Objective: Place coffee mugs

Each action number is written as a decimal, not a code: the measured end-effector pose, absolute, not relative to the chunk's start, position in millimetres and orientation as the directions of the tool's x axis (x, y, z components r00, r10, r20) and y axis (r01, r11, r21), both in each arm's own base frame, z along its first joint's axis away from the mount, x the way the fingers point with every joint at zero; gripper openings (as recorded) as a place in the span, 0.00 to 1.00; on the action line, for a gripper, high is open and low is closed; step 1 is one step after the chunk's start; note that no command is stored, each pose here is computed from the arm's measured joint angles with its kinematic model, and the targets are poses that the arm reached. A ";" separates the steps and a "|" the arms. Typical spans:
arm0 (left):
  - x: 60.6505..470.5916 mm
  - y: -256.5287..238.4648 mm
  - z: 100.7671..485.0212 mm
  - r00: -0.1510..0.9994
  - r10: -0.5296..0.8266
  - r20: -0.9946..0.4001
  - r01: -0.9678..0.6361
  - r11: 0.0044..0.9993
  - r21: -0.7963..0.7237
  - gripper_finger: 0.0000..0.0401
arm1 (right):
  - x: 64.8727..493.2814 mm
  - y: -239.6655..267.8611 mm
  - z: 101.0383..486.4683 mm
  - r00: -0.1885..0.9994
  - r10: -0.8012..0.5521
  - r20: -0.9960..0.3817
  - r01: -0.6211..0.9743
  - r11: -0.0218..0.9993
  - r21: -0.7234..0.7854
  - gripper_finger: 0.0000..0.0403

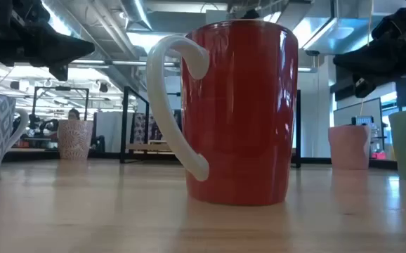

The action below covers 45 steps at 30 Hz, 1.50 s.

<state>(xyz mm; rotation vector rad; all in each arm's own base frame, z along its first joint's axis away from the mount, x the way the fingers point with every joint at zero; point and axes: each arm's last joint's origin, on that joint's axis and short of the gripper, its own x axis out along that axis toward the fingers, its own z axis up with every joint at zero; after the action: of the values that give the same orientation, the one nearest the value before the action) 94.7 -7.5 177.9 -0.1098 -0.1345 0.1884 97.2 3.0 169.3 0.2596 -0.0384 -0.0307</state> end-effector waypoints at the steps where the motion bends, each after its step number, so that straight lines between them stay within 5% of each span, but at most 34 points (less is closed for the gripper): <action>1: 94.8 -7.5 177.9 0.973 0.193 0.123 -0.179 0.976 -0.122 0.00 | 97.2 3.0 169.3 0.999 -0.035 0.034 0.025 0.966 0.257 0.00; 14: 94.7 -7.6 178.9 0.973 0.189 0.133 -0.166 0.972 -0.168 0.00 | 97.2 3.0 169.2 0.999 -0.036 0.033 0.026 0.966 0.257 0.00; 30: 85.2 -5.5 208.8 0.879 0.218 0.424 0.000 0.889 -0.457 0.00 | 97.2 2.7 170.2 0.998 -0.046 0.046 0.026 0.928 0.371 0.00; 45: 98.3 -6.6 262.8 0.923 0.259 0.284 -0.111 0.887 -0.448 0.00 | 97.0 0.4 171.4 0.990 -0.125 0.059 0.089 0.904 0.419 0.00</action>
<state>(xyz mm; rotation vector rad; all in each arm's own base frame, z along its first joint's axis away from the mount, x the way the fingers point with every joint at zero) 98.3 -6.6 262.8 -0.4407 -0.3455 0.1960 97.0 0.4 171.4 0.4287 -0.0855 -0.1104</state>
